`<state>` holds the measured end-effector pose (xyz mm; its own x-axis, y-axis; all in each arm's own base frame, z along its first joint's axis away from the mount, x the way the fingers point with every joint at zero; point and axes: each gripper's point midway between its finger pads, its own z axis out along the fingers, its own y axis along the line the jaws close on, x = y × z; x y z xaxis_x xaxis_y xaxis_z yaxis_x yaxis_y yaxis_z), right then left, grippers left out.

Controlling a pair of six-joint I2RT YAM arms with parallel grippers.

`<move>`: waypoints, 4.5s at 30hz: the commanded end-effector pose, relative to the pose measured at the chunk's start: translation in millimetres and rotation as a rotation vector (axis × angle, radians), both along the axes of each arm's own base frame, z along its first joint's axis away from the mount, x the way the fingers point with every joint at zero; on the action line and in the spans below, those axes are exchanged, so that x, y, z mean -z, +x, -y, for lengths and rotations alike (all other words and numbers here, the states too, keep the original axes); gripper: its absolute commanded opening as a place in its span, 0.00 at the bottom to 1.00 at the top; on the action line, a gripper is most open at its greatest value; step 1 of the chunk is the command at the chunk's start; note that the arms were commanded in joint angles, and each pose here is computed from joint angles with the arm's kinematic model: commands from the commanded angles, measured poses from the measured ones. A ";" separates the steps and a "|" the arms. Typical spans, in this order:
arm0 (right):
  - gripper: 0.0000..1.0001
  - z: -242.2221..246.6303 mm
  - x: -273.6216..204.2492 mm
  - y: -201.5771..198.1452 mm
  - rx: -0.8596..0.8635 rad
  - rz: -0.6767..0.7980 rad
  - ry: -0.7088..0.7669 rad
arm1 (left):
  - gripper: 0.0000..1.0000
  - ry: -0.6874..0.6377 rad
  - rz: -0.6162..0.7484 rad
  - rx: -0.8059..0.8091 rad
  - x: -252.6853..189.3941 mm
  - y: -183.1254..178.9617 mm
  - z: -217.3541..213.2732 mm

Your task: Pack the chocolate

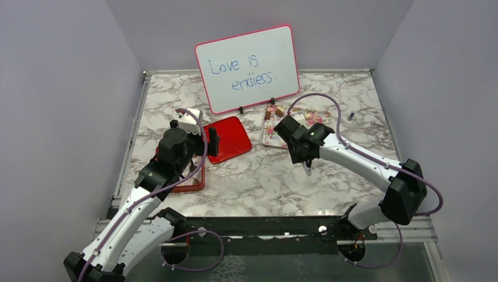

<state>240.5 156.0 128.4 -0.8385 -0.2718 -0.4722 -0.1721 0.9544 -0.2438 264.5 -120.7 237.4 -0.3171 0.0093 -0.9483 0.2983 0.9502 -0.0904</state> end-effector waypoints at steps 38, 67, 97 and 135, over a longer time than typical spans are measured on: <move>0.35 -38.6 -62.0 35.6 -0.084 0.224 0.222 | 0.99 -0.081 0.143 -0.066 -62.0 2.0 -10.1; 0.34 -266.9 -91.5 2.7 -0.608 0.176 0.668 | 0.99 -0.385 0.418 -0.217 -179.3 -65.1 -69.9; 0.36 -418.6 -19.9 -13.4 -0.822 0.225 0.445 | 0.99 -0.485 0.457 -0.250 -183.9 -92.3 -89.4; 0.44 -402.7 -58.1 -19.4 -0.805 0.264 0.499 | 0.99 -0.304 0.403 -0.274 -142.9 -64.7 -81.7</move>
<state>227.8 561.6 125.1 -0.3503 -0.5341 -0.7694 -0.8149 0.5788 -0.0307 189.6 -38.0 387.7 0.1216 -0.3817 -0.9162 0.1398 0.9205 -0.3649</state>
